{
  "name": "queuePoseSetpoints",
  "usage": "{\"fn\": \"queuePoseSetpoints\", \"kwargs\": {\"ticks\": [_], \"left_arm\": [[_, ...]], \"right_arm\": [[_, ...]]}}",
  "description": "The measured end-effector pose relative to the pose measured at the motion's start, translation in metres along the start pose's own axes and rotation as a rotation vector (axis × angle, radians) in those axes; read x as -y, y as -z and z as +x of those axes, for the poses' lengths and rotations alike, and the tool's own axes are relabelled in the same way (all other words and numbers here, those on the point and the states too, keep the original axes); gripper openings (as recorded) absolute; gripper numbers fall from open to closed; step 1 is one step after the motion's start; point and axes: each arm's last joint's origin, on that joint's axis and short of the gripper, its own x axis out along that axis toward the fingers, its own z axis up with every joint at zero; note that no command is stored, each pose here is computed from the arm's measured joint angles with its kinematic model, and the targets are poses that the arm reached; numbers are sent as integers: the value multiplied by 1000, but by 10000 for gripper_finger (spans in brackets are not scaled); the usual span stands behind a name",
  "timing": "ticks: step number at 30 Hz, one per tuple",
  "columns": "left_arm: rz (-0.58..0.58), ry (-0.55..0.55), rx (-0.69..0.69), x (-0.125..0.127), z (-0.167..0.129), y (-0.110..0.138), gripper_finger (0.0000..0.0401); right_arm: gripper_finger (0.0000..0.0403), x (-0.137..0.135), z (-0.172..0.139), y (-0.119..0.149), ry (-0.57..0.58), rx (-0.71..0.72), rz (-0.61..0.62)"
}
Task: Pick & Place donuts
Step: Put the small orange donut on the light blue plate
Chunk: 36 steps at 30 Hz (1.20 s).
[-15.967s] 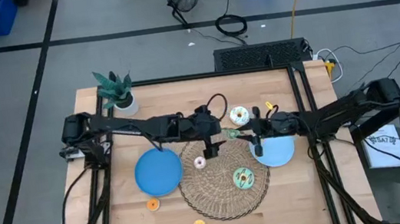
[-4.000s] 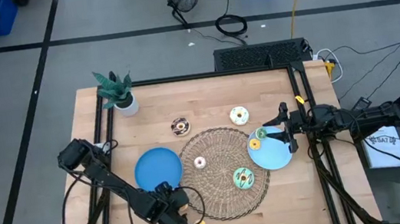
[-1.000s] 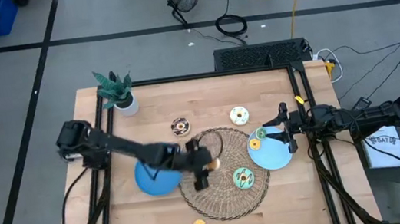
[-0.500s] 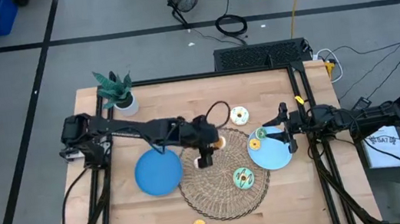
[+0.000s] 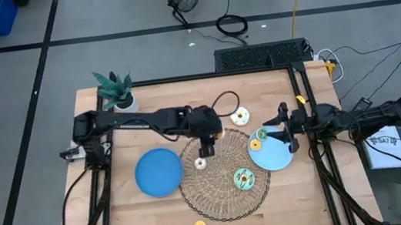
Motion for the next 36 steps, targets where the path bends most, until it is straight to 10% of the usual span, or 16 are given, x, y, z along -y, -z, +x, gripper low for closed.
{"fn": "queuePoseSetpoints", "kwargs": {"ticks": [9, 26, 36], "left_arm": [[29, 16, -99, 8, 23, -12, 175], [83, 30, -86, 30, 19, -14, 175], [96, -8, -93, 33, 19, -13, 175]], "right_arm": [[171, 1, 14, -7, 92, 93, -94], [174, 0, 96, 1, 119, -275, -159], [273, -8, 119, 18, 49, -201, -159]]}}
